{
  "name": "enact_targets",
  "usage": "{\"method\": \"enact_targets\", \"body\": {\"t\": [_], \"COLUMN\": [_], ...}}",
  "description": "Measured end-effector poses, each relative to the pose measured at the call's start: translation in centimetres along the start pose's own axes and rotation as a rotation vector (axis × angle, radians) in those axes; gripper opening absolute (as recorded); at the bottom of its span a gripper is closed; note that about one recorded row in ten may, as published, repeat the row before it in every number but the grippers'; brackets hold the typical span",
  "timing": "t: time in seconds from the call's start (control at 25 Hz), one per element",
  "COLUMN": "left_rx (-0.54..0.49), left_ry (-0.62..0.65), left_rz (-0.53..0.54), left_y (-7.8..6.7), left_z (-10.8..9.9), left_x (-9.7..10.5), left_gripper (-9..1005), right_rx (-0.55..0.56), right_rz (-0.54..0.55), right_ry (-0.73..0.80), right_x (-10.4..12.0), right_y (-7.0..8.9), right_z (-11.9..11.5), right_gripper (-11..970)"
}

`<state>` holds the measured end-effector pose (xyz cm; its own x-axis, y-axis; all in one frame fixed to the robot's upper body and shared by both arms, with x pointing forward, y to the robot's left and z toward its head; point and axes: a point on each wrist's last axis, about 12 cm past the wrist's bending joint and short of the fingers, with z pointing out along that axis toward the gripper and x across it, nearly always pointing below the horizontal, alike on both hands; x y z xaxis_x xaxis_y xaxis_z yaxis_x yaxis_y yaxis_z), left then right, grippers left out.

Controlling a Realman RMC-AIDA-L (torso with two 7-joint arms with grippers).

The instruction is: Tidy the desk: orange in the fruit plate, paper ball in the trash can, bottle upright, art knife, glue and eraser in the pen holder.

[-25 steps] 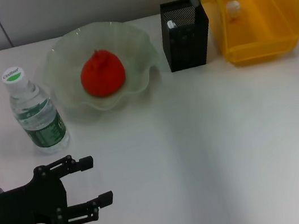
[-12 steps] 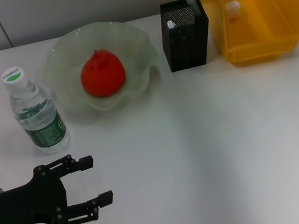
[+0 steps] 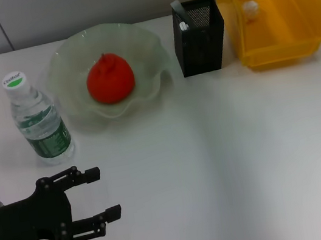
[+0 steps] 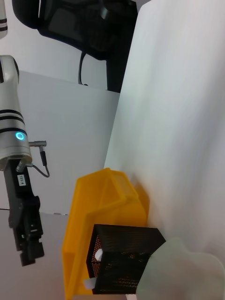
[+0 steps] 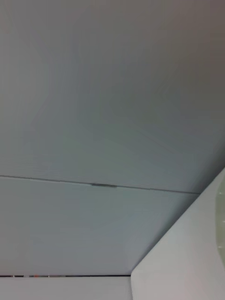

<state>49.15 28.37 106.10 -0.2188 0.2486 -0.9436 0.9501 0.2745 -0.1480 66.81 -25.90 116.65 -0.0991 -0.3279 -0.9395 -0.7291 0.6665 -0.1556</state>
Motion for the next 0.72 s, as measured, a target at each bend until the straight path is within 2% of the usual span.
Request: {"method": "enact_targets", "body": {"t": [0.16, 0.28, 0.32, 0.36, 0.4, 0.44, 0.52, 0.6, 0.72], "left_rx": [0.003, 0.003, 0.002, 0.002, 0.006, 0.009, 0.040, 0.065, 0.095], "left_ry": [-0.002, -0.004, -0.020, -0.020, -0.036, -0.041, -0.067, -0.078, -0.086], "left_rz": [-0.006, -0.009, -0.014, -0.014, -0.015, -0.015, -0.013, -0.022, -0.060], "left_y": [0.0, 0.0, -0.1, -0.1, -0.1, -0.2, -0.5, -0.6, -0.5], "left_z": [0.0, -0.1, -0.4, -0.4, -0.5, -0.5, -0.5, -0.4, -0.3], "left_x": [0.0, 0.0, -0.2, -0.2, -0.3, -0.4, -0.7, -1.0, -1.4], "left_gripper": [834, 835, 835, 835, 835, 835, 835, 835, 835], "right_rx": [-0.026, -0.090, -0.148, -0.148, -0.218, -0.218, -0.317, -0.339, -0.405], "right_rz": [0.042, 0.076, 0.077, 0.077, 0.095, 0.095, 0.157, 0.177, 0.203], "right_ry": [-0.031, -0.065, -0.071, -0.071, -0.047, -0.047, 0.016, 0.034, 0.064], "right_x": [-0.4, -0.6, -0.7, -0.7, -0.2, -0.2, 1.3, 2.0, 4.4], "right_y": [0.5, 2.3, 3.7, 3.7, 5.2, 5.2, 7.4, 7.9, 9.6], "right_z": [-1.6, -4.0, -5.9, -5.9, -7.5, -7.5, -9.5, -10.4, -12.8], "right_gripper": [521, 578, 598, 617, 636, 660, 709, 758, 758]}}
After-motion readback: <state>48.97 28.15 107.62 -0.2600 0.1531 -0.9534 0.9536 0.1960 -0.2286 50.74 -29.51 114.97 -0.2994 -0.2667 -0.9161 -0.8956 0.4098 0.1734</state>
